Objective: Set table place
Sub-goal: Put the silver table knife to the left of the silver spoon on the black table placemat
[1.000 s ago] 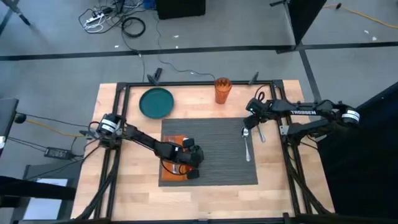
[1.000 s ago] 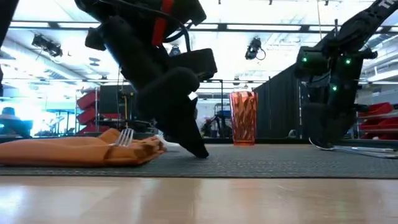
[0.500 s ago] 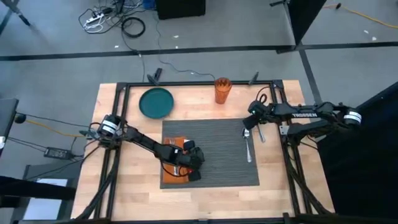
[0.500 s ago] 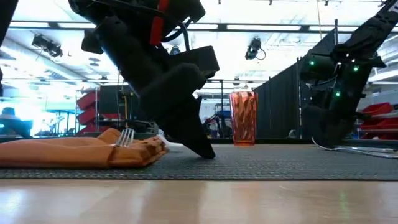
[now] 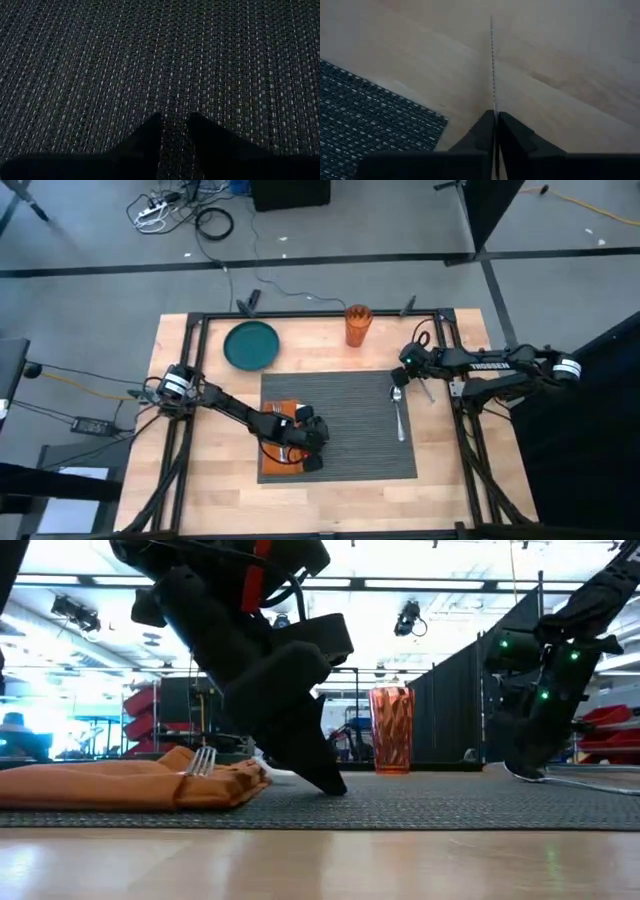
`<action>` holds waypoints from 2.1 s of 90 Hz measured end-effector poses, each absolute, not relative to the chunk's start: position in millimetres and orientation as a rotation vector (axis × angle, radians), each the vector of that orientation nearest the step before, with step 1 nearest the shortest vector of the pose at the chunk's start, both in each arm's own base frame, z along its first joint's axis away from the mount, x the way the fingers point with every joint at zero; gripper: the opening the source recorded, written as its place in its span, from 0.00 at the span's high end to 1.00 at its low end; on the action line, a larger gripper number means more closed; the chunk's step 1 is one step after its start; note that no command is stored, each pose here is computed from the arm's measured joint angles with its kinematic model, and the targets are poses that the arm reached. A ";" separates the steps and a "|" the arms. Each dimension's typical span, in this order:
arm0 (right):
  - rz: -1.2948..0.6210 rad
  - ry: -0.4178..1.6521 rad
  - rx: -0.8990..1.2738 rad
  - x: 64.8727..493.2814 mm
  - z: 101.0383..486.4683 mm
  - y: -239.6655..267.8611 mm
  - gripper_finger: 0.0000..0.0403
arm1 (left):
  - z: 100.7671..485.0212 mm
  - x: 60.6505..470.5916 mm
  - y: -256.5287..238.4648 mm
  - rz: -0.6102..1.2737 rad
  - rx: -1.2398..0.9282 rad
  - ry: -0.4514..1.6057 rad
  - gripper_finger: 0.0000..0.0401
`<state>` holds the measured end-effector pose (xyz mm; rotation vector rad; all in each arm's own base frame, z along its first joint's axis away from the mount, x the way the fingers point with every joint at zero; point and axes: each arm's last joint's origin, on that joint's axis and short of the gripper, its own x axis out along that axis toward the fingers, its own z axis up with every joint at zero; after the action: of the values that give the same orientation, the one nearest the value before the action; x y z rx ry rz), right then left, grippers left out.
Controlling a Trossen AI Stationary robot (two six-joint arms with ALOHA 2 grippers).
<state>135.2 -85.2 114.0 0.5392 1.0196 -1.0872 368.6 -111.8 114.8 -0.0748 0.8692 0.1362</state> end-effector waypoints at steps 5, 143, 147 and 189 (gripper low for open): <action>-1.085 1.017 0.541 135.1 114.5 -85.1 1.00 | 115.2 369.3 -112.2 0.133 -0.077 0.863 0.77; -0.773 0.450 0.569 152.7 210.5 -93.4 1.00 | 118.7 371.5 -113.3 0.113 -0.065 0.827 0.77; -0.763 0.444 0.576 153.2 210.8 -93.2 1.00 | 118.7 371.5 -113.3 0.113 -0.065 0.827 0.77; -0.653 0.380 0.725 161.3 214.7 -84.8 1.00 | 119.2 371.6 -113.2 0.114 -0.061 0.825 0.77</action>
<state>161.3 -84.8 214.7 0.7251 0.3796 -0.6530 371.6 -113.2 119.2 -0.0614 0.8251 0.1136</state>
